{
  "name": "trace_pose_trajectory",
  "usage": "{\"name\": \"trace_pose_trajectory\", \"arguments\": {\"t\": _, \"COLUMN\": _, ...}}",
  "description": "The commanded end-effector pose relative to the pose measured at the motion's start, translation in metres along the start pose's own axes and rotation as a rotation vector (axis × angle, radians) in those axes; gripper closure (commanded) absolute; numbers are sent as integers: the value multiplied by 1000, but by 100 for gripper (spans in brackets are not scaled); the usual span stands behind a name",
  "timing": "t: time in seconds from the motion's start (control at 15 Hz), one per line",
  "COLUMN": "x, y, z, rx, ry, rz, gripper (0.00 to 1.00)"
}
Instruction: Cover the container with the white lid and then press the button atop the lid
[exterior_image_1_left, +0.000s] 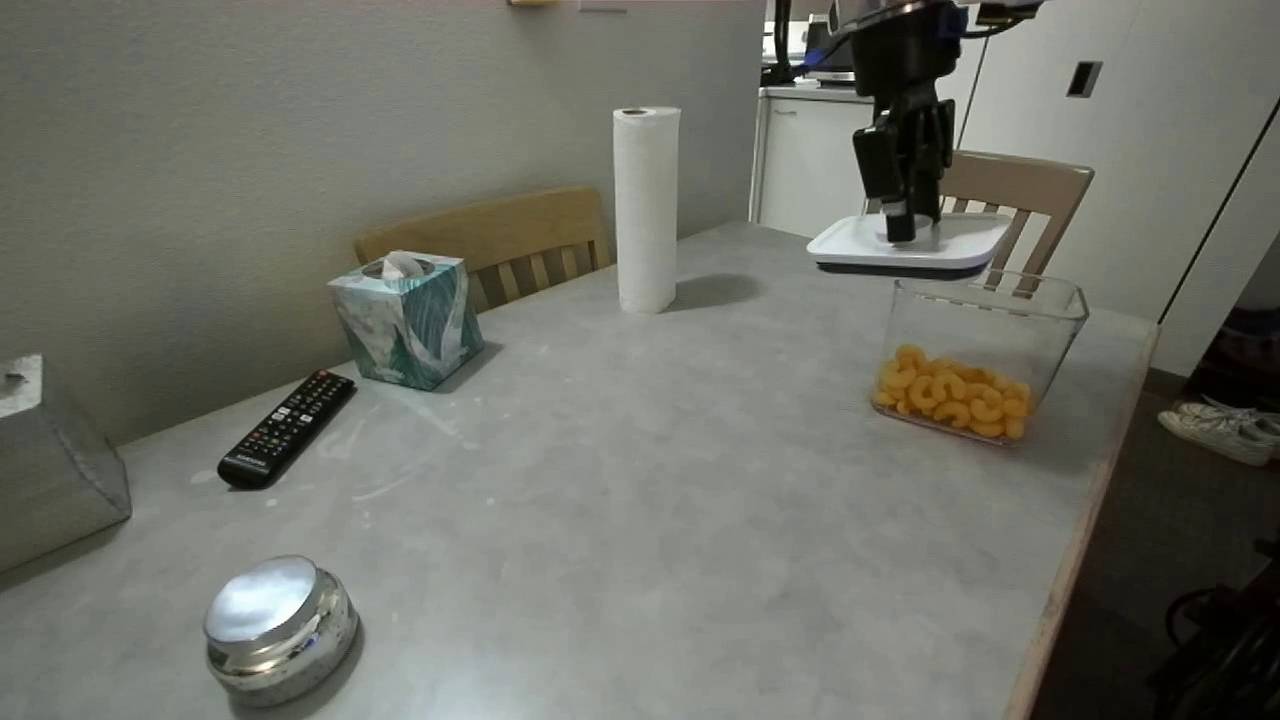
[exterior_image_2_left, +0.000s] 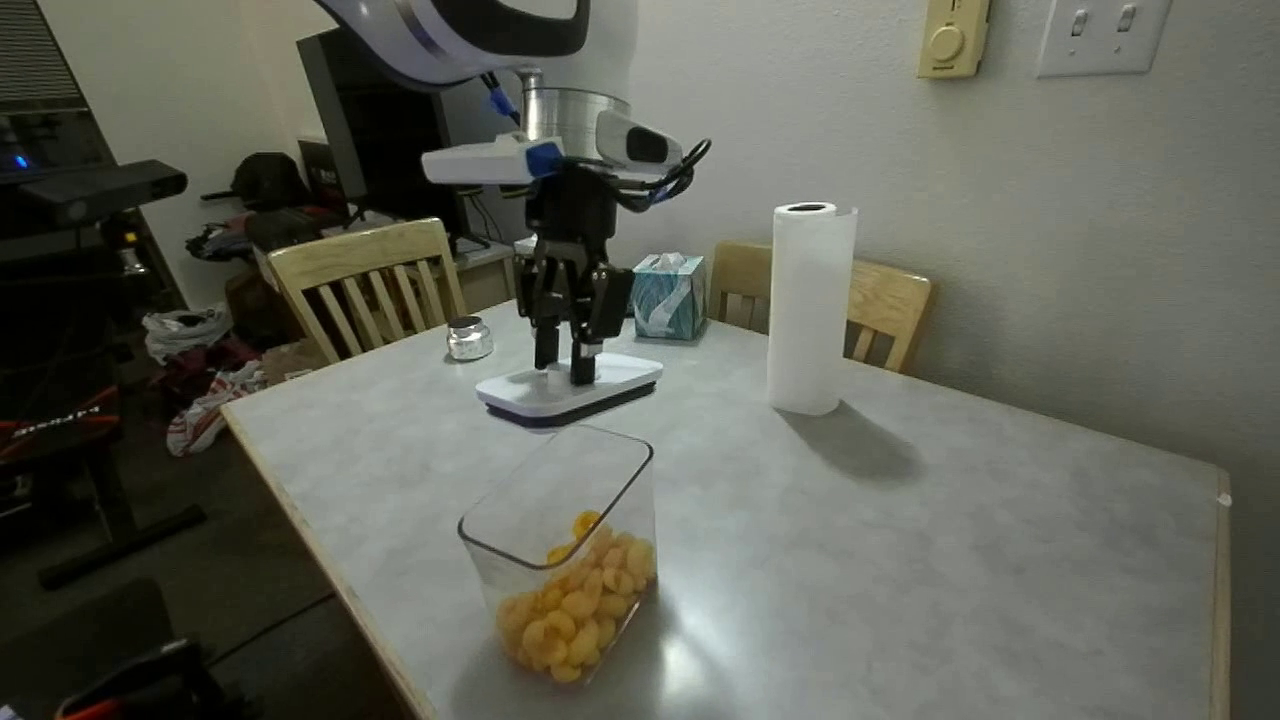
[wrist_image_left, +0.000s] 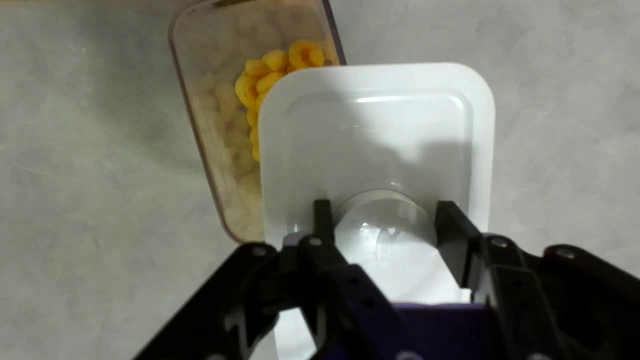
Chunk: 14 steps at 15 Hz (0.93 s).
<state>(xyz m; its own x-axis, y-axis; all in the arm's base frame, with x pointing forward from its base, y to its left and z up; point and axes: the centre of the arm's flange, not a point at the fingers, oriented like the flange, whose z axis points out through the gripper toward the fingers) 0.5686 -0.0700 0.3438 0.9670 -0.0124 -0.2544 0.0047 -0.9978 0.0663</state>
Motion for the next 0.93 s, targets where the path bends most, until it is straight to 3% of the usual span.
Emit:
{"name": "trace_pose_trajectory", "arguments": {"t": 0.0, "x": -42, "y": 5, "z": 11, "rx": 1, "ry": 30, "rz": 2, "gripper": 72}}
{"name": "trace_pose_trajectory", "arguments": {"t": 0.87, "x": -71, "y": 58, "z": 43, "rx": -39, "ry": 209, "rz": -90, "gripper": 72}}
